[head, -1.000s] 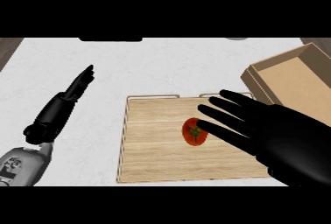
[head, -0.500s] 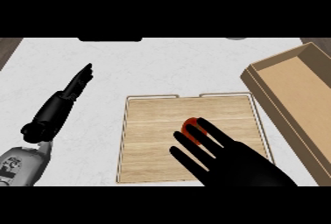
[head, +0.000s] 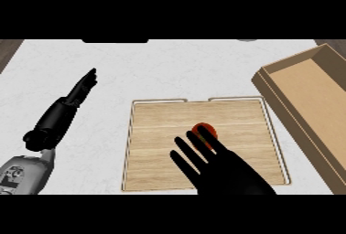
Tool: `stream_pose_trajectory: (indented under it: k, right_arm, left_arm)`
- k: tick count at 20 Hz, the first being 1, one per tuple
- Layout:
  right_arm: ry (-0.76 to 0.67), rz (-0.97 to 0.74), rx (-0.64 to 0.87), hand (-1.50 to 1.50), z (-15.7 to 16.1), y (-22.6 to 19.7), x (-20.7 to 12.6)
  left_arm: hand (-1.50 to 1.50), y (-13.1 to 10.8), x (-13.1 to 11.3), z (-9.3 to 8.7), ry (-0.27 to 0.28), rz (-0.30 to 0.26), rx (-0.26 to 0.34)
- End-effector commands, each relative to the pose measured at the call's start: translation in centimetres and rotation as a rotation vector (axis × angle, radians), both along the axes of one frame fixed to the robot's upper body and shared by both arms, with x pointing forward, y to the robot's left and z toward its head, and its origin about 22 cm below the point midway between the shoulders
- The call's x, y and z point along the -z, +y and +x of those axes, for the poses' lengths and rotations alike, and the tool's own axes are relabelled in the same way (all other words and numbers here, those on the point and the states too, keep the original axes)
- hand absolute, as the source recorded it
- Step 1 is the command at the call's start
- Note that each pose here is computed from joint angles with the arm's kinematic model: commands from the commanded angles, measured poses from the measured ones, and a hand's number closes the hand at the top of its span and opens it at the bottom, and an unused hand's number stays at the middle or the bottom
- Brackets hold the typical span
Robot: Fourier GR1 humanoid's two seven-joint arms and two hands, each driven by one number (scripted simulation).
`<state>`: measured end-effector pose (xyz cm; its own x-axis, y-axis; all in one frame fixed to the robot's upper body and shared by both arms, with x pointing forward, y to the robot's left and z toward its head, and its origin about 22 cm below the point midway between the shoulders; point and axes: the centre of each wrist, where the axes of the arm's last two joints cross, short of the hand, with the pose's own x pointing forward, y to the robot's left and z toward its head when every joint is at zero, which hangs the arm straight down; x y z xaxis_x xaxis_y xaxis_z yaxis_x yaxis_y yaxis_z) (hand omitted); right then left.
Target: Pick the tomato from the tray and place it in the cardboard box
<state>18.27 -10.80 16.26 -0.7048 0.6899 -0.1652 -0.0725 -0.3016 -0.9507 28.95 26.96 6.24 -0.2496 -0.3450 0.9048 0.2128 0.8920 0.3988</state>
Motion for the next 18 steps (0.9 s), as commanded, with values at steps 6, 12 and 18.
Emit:
stream_pose_trajectory:
  k: [6,12,18]
  right_arm:
    - [-0.039,-0.015,0.026,-1.5,-0.5,1.6,3.2]
    - [-0.078,-0.052,0.068,-1.5,3.2,1.5,3.2]
    - [-0.044,-0.032,0.068,-1.5,4.2,1.2,4.9]
  left_arm:
    - [0.0,-0.9,-1.1,0.2,-0.009,0.001,-0.001]
    - [0.0,-0.7,-1.9,-0.4,0.015,-0.012,0.008]
    - [0.0,-0.6,0.2,0.7,0.009,-0.006,0.02]
